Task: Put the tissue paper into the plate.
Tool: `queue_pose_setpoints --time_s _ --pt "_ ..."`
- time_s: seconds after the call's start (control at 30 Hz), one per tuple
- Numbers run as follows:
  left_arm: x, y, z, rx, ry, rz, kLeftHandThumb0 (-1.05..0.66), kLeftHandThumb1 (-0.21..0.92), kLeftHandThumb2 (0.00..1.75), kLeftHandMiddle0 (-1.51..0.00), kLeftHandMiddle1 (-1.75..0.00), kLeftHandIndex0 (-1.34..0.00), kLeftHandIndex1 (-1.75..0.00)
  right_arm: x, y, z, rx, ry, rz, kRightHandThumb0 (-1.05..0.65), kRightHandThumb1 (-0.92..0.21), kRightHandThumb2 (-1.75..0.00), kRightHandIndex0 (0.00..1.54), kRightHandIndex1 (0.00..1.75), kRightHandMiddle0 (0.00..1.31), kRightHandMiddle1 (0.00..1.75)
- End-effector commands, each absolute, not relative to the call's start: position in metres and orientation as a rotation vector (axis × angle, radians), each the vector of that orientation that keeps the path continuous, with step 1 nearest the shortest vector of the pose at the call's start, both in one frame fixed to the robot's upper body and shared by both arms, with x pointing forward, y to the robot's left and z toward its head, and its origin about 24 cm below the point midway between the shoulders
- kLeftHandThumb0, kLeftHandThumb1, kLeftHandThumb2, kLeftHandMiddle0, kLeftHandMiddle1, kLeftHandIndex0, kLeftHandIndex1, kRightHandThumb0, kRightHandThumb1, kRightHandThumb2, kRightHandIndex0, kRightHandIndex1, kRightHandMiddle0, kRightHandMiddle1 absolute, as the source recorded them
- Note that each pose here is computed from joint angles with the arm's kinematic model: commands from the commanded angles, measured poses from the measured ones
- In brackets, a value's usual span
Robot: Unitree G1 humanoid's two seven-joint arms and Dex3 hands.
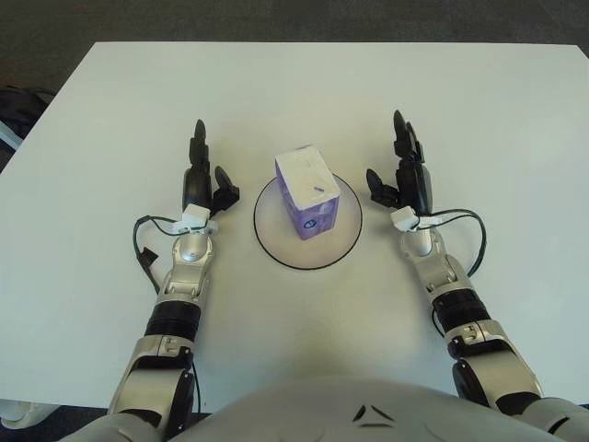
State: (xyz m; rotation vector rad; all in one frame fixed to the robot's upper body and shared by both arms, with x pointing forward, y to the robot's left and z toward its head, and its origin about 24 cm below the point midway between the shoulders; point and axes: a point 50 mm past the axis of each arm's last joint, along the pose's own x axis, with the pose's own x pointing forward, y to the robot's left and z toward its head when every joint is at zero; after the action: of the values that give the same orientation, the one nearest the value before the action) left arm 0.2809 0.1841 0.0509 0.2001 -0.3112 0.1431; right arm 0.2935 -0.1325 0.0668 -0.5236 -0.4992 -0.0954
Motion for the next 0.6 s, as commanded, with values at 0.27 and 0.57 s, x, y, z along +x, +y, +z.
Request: queue_pose_setpoints --time_s 0.27,0.57 --pt "0.2391 0.1842 -0.0199 0.190 -0.009 0.139 -0.94 0.92 1.18 -0.04 0.00 0.00 -0.02 0.2768 -0.1335 0.0320 -0.220 -0.293 -0.015 -0.89 -0.92 -1.02 0.01 0.00 0.02 0.01" --pt "0.2393 0.1851 -0.0200 0.187 -0.008 0.135 -0.93 0.92 1.18 -0.03 0.00 0.00 -0.02 0.2768 -0.1325 0.0288 -0.017 -0.249 0.032 -0.86 -0.92 -1.11 0.07 0.02 0.01 0.14"
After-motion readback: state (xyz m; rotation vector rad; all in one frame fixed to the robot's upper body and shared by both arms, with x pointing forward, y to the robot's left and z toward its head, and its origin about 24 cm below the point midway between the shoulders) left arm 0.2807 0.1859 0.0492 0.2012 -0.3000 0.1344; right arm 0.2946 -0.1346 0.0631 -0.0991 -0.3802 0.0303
